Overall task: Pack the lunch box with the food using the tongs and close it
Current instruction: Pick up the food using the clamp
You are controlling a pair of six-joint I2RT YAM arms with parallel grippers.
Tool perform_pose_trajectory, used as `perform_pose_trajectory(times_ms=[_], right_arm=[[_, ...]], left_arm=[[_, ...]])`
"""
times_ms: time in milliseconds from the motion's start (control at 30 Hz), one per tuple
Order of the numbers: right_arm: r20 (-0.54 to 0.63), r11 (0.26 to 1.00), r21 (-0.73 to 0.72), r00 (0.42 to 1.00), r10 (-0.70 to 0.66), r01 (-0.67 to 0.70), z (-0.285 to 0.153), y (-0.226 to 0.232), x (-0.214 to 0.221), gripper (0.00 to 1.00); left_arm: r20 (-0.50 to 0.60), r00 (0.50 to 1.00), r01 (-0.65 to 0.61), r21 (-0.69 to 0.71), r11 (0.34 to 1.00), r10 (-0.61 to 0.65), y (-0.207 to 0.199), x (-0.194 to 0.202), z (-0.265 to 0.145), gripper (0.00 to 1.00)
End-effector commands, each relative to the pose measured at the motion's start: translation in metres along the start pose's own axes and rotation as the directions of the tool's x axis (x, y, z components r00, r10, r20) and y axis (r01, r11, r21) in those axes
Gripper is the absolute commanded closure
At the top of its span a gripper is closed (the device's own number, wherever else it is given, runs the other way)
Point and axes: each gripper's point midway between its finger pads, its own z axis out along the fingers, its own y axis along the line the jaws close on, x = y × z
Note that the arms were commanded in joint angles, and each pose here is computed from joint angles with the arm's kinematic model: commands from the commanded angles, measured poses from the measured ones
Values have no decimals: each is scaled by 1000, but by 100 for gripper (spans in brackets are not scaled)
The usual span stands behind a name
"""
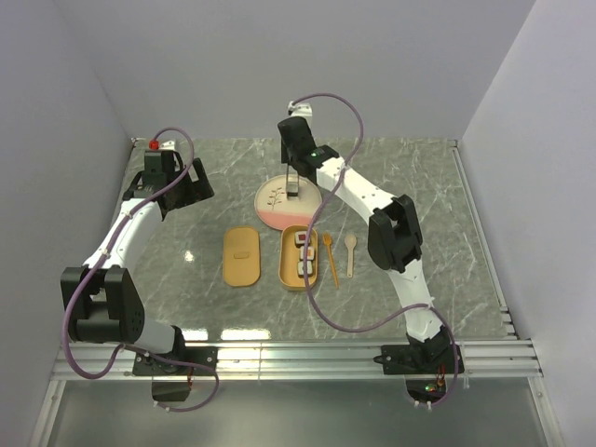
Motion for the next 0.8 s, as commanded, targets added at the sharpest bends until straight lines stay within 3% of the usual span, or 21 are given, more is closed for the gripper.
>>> perform_pose_trajectory(times_ms=[0,767], right_arm=[[98,999,-23,995,28,-25,-35,-2,-46,72],[114,996,-89,993,21,-11,-127,0,-42,76]], left_arm=[[70,997,-19,43,999,16,-11,-25,-7,1],[114,993,-15,68,998,7,-14,-25,-30,1]])
